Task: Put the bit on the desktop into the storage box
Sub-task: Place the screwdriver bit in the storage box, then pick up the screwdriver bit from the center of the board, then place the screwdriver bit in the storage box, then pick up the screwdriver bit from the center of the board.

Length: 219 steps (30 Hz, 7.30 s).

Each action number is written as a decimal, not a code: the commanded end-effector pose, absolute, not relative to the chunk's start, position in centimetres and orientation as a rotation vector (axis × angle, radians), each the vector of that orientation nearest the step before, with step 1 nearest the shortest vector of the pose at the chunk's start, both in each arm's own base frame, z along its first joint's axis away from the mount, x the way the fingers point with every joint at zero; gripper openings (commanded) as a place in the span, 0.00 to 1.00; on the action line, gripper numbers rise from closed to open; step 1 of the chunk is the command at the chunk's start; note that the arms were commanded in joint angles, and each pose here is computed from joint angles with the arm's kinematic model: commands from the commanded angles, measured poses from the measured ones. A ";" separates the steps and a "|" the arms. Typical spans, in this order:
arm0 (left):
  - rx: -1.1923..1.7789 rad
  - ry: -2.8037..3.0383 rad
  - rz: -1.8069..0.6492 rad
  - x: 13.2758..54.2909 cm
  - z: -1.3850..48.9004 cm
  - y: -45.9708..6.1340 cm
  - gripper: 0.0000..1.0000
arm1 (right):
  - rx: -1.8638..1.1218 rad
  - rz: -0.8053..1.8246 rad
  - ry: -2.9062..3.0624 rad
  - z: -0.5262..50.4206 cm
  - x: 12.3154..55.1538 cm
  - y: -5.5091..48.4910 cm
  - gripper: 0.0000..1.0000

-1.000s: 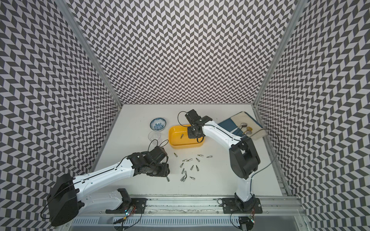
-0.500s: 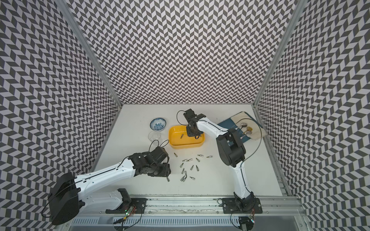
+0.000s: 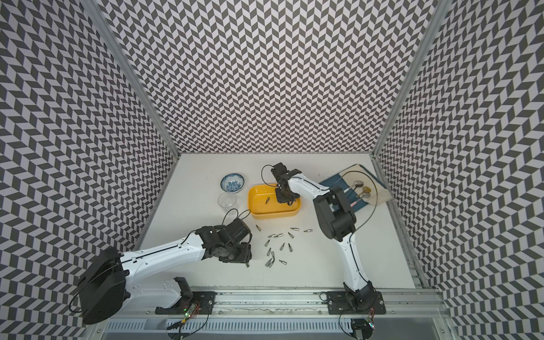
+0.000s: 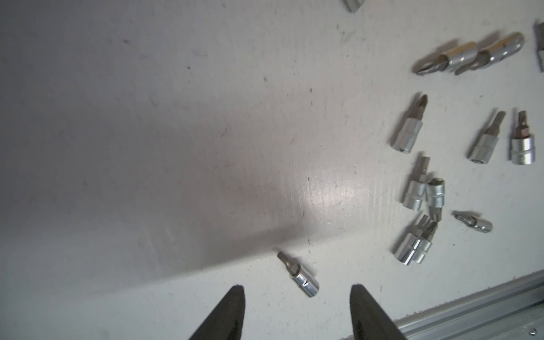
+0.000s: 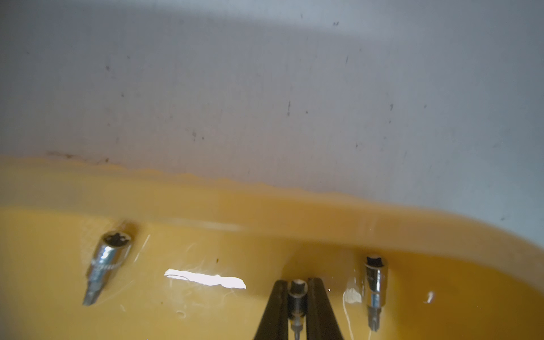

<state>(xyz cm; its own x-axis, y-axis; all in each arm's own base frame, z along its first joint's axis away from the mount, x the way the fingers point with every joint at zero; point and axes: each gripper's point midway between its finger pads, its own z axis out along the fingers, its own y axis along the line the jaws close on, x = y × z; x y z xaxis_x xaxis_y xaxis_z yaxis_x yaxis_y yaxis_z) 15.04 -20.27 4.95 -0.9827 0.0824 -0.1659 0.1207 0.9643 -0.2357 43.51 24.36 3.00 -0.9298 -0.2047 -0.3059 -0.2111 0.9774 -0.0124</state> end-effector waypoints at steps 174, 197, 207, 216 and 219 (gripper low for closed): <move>0.479 2.739 -0.112 42.7 7.5 -25.9 0.36 | 0.101 0.369 2.838 3.0 27.8 15.6 0.60; 0.401 2.528 -0.252 42.0 21.3 -25.6 0.37 | 0.065 0.265 2.830 3.1 30.3 15.4 0.54; 0.356 2.521 -0.325 38.2 21.6 -24.1 0.40 | 0.057 0.186 2.847 2.9 30.1 14.5 0.46; 0.340 2.540 -0.336 36.1 21.1 -23.1 0.40 | 0.051 0.153 2.865 2.3 29.7 14.0 0.42; 0.329 2.534 -0.355 35.4 21.3 -22.9 0.41 | 0.046 0.145 2.869 2.3 29.5 14.0 0.40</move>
<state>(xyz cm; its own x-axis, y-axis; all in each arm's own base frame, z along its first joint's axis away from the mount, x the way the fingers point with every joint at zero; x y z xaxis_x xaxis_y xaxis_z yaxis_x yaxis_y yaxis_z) 35.97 -22.71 19.55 -0.8361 0.1874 -0.5155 0.3007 0.9426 -0.1451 29.17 14.27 2.29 -0.9653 0.0490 -0.2563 0.0172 0.9920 0.1248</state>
